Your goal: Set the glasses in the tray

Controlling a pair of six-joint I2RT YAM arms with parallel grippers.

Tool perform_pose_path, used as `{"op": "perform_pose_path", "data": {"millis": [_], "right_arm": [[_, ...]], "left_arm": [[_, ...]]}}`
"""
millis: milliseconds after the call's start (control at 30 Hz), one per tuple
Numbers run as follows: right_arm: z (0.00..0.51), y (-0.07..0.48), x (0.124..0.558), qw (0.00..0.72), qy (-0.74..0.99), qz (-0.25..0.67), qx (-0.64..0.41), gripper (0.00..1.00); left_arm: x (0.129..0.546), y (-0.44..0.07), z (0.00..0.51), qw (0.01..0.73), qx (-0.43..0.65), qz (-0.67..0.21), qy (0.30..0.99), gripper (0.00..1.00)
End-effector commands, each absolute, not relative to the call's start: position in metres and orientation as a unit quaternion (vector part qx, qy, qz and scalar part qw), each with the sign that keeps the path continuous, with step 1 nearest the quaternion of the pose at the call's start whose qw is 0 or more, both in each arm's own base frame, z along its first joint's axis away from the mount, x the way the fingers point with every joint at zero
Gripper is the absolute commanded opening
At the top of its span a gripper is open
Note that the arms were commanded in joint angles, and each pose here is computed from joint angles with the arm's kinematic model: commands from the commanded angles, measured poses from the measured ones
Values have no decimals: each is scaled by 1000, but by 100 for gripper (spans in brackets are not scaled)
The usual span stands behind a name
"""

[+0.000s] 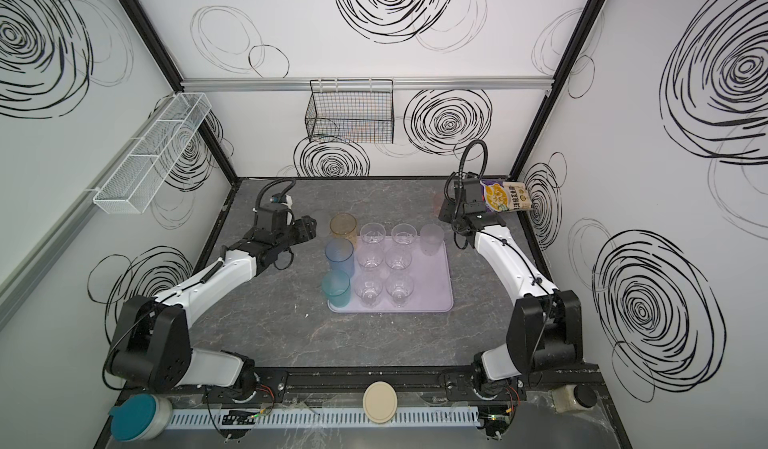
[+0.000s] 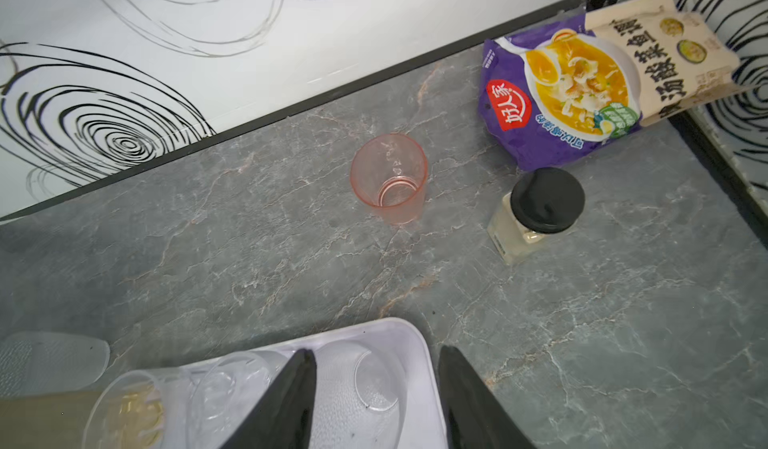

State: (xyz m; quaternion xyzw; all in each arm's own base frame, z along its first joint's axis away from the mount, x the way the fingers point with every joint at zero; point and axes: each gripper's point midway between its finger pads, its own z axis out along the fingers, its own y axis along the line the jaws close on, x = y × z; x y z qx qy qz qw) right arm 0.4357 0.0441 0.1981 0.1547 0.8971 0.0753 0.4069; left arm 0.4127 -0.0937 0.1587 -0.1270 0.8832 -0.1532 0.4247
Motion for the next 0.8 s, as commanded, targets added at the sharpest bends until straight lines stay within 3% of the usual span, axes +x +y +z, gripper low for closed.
{"op": "perform_pose_path", "data": {"millis": [0, 567, 767], "right_arm": [[203, 42, 449, 410, 892, 90, 169, 54], [187, 49, 415, 401, 893, 116, 167, 55], [180, 49, 407, 396, 895, 118, 168, 55]], "left_arm": [[429, -79, 163, 437, -148, -140, 876, 71], [477, -91, 102, 377, -138, -110, 909, 66], [482, -92, 82, 362, -136, -97, 917, 55]]}}
